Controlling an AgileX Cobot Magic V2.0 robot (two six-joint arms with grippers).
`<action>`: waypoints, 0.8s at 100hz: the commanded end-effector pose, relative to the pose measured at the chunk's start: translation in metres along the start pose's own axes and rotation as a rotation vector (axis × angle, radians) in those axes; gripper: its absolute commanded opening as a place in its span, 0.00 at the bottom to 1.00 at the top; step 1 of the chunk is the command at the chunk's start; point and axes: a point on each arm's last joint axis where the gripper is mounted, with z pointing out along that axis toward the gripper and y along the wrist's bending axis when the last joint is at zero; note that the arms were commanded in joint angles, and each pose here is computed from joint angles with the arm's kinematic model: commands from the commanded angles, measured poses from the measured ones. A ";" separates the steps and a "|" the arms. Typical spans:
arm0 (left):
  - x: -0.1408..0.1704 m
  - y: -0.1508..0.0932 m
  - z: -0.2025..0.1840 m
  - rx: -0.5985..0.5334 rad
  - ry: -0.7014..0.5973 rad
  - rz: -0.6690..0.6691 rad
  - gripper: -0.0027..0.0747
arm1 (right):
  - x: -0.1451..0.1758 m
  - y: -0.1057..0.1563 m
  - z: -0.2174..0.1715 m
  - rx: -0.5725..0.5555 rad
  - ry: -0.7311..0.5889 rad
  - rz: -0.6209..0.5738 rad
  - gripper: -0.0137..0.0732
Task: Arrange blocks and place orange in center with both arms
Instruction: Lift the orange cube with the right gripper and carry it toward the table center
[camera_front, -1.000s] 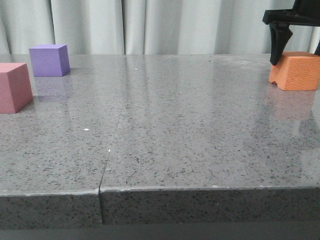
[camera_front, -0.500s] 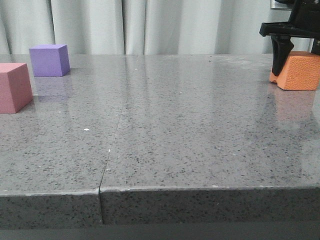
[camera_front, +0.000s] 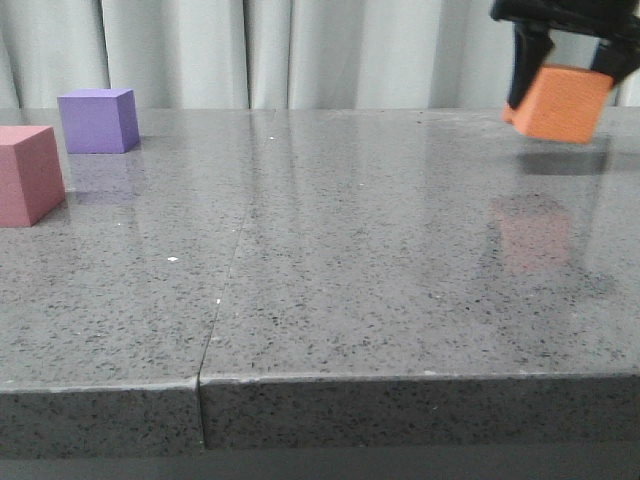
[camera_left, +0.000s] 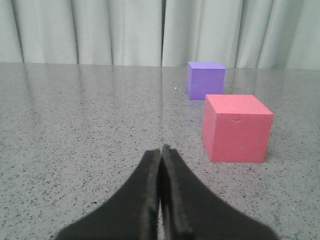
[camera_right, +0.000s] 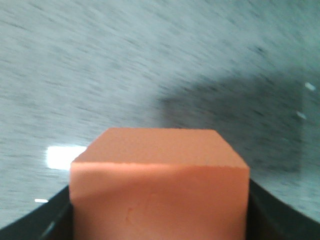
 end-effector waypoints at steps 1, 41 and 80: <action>0.005 0.000 0.000 0.004 -0.063 -0.011 0.01 | 0.005 0.028 -0.044 -0.043 -0.040 -0.016 0.46; 0.005 0.000 0.000 0.004 -0.063 -0.011 0.01 | 0.035 0.127 -0.040 -0.088 -0.036 -0.042 0.46; 0.005 0.000 0.000 0.004 -0.063 -0.011 0.01 | 0.042 0.154 -0.002 -0.106 0.004 0.003 0.47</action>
